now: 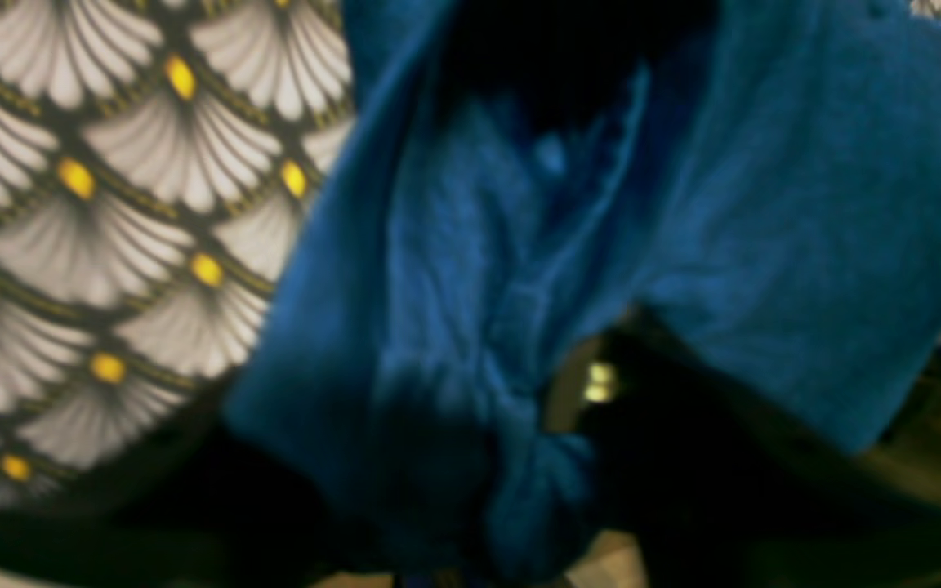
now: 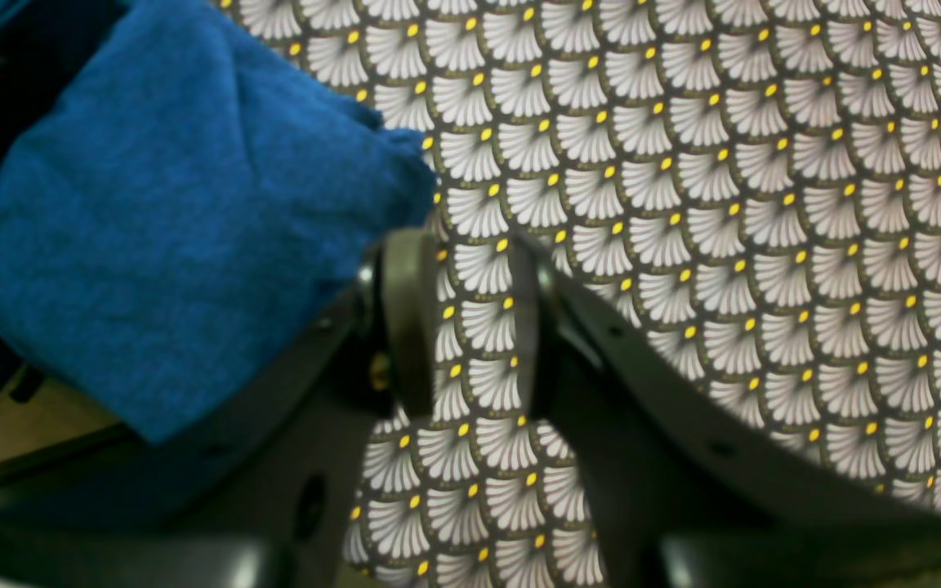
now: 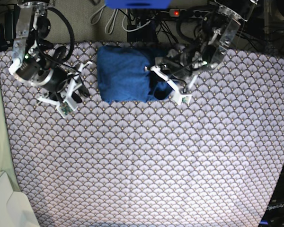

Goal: Fold the T-shirt properly

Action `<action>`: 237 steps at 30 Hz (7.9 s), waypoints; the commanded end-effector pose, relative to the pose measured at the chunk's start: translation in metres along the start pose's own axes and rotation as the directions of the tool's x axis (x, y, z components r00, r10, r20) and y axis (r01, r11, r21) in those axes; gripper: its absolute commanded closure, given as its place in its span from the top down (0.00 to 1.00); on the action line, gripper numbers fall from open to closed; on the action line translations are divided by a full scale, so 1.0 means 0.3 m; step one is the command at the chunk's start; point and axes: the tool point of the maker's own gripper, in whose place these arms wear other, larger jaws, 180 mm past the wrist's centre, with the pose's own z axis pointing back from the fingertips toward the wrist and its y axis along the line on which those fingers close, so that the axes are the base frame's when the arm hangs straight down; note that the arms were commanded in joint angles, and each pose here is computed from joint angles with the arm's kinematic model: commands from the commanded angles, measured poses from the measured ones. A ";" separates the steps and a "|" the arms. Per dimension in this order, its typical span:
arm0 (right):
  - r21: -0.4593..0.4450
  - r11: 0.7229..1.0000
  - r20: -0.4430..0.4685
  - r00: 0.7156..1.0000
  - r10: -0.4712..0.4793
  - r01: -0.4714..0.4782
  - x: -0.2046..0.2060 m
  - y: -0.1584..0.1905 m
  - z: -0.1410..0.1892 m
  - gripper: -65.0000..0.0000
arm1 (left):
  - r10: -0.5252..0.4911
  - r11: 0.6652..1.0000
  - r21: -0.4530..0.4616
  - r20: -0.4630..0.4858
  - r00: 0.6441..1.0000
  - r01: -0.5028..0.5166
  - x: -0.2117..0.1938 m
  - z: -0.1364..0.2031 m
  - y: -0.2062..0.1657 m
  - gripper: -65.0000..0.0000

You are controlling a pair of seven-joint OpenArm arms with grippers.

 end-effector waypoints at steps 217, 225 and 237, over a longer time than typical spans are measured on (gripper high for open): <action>0.247 0.966 0.093 0.990 -0.104 0.079 0.003 0.264 -0.138 0.00 | -0.293 0.453 0.858 -0.115 0.949 0.243 -0.016 0.827 0.923 0.01; 0.209 0.978 0.198 0.979 -0.047 0.005 0.123 0.251 -0.074 0.00 | -0.336 0.469 0.807 -0.214 0.917 0.360 -0.012 0.745 0.936 0.01; -0.019 0.978 0.040 0.978 -0.206 0.207 -0.193 0.072 0.089 0.00 | -0.375 0.511 0.680 -0.374 0.848 0.526 -0.143 0.601 0.973 0.01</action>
